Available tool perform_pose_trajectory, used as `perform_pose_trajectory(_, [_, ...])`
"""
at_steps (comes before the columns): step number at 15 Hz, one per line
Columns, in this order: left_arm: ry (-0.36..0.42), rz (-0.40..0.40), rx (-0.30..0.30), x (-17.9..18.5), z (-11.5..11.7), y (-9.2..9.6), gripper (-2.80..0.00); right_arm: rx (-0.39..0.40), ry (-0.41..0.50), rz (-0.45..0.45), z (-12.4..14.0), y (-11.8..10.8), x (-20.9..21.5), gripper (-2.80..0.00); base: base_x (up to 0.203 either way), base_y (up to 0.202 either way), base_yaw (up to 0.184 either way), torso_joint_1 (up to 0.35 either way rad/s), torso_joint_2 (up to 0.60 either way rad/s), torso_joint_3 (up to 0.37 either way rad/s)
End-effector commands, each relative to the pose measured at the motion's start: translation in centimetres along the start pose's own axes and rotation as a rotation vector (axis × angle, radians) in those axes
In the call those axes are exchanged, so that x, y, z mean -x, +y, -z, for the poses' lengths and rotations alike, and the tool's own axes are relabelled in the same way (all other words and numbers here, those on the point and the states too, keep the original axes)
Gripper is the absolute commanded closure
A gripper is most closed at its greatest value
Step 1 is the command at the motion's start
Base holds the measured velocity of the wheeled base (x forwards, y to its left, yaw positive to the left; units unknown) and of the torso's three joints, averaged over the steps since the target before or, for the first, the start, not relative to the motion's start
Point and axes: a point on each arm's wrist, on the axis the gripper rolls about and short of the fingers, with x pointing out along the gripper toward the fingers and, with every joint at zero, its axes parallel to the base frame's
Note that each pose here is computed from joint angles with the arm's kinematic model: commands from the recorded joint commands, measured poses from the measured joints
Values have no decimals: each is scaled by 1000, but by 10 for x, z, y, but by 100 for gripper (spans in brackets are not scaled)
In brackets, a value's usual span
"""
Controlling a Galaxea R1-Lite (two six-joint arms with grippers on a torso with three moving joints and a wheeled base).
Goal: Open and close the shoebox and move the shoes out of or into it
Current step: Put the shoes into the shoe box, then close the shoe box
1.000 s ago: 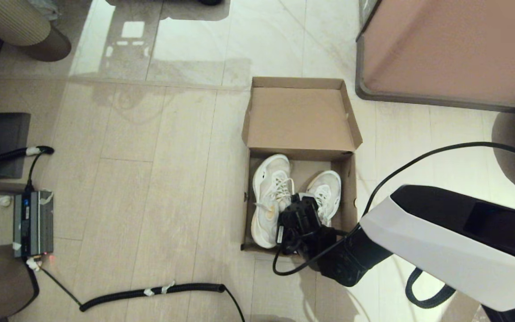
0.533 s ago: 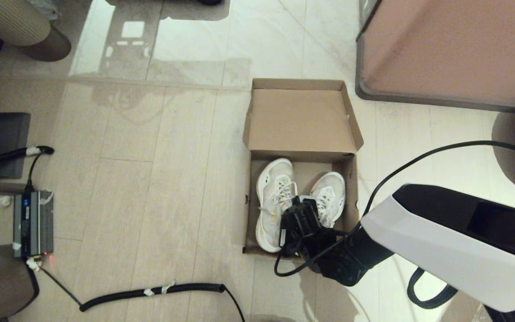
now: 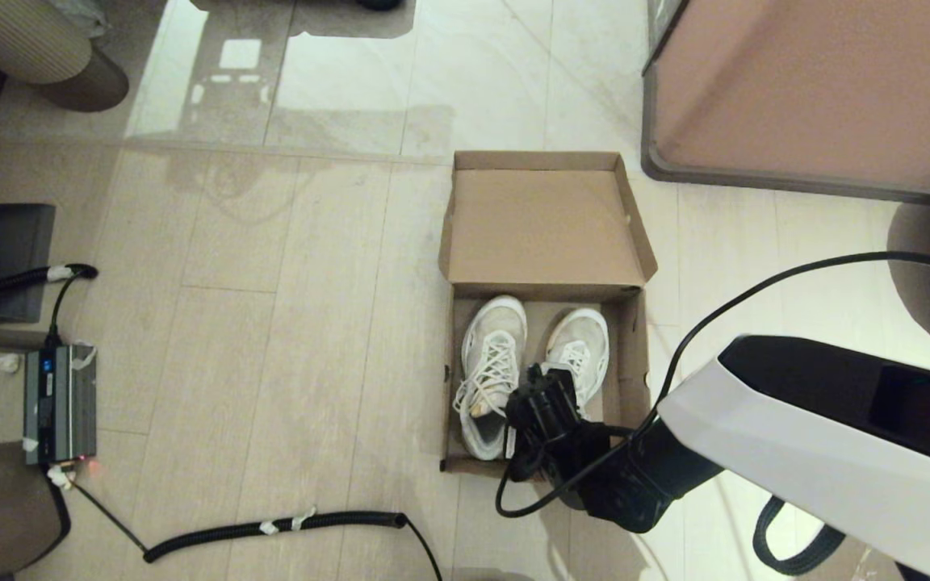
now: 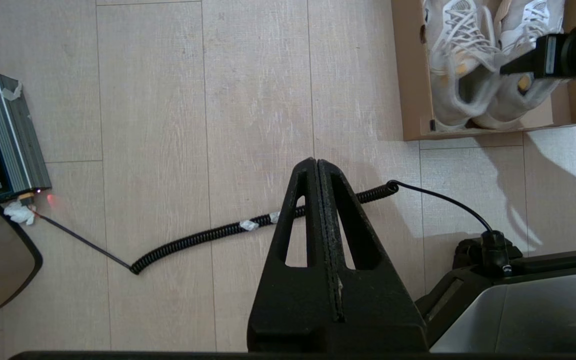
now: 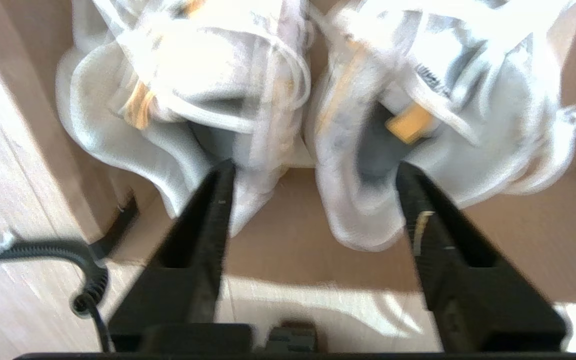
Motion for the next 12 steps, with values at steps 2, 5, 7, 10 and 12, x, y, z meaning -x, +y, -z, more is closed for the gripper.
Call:
perform_pose_trajectory(2, [0,0,1,0,0,0,0,2,-3,4,-4,-5,17,-280,0,0,0,0,0,0])
perform_pose_trajectory(5, [0,1,0,0,0,0,0,-14,9,4,0,-11,45,-280,0,0,0,0,0,0])
perform_pose_trajectory(7, [0,0,0,0,0,0,0,-63,-4,27,-6,-20,43,-280,0,0,0,0,0,0])
perform_pose_trajectory(10, [0,0,0,0,0,0,0,-90,-30,55,-17,-27,25,-280,0,0,0,0,0,0])
perform_pose_trajectory(12, [0,1,0,0,0,0,0,-111,-63,53,-25,-19,3,-280,0,0,0,0,0,0])
